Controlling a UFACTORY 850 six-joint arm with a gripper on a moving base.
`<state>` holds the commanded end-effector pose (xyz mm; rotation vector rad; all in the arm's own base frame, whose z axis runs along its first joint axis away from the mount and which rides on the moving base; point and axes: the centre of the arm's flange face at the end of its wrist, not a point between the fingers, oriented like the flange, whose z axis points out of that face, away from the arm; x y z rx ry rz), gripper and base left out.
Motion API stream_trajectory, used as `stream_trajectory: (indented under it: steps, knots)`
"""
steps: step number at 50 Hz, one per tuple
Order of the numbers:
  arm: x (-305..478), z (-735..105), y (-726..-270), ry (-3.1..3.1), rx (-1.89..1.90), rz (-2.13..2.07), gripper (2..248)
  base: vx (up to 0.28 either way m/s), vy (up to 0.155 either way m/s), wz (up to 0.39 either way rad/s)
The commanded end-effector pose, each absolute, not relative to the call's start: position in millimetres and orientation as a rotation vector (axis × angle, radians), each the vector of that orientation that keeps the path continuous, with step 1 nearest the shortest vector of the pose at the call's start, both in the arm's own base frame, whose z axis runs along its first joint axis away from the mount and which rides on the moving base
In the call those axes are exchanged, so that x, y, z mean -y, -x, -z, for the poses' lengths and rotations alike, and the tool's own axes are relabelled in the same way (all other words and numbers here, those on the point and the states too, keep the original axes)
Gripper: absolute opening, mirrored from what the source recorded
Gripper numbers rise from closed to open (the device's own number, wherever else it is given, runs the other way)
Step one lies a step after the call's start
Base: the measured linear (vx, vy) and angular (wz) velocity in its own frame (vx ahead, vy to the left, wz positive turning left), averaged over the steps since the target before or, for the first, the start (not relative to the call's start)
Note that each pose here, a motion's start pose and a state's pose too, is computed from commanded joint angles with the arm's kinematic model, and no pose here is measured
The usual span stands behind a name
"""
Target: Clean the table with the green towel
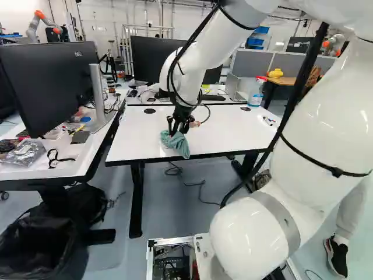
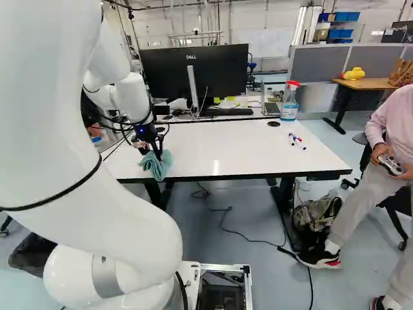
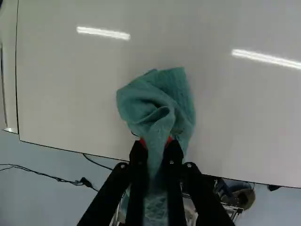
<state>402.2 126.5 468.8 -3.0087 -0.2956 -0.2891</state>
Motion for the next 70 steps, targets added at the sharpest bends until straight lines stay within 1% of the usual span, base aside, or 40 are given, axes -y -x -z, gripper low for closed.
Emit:
stream_trajectory:
  steps: [39, 59, 70]
  knots:
    - [-125, -461, -408, 3.017, 0.283, 0.263, 47, 0.0, 0.0, 0.0]
    - [-90, -461, -424, 3.033, 0.15, 0.271, 47, 0.0, 0.0, 0.0]
    - [-83, -462, -441, 3.035, 0.119, 0.277, 47, 0.0, 0.0, 0.0]
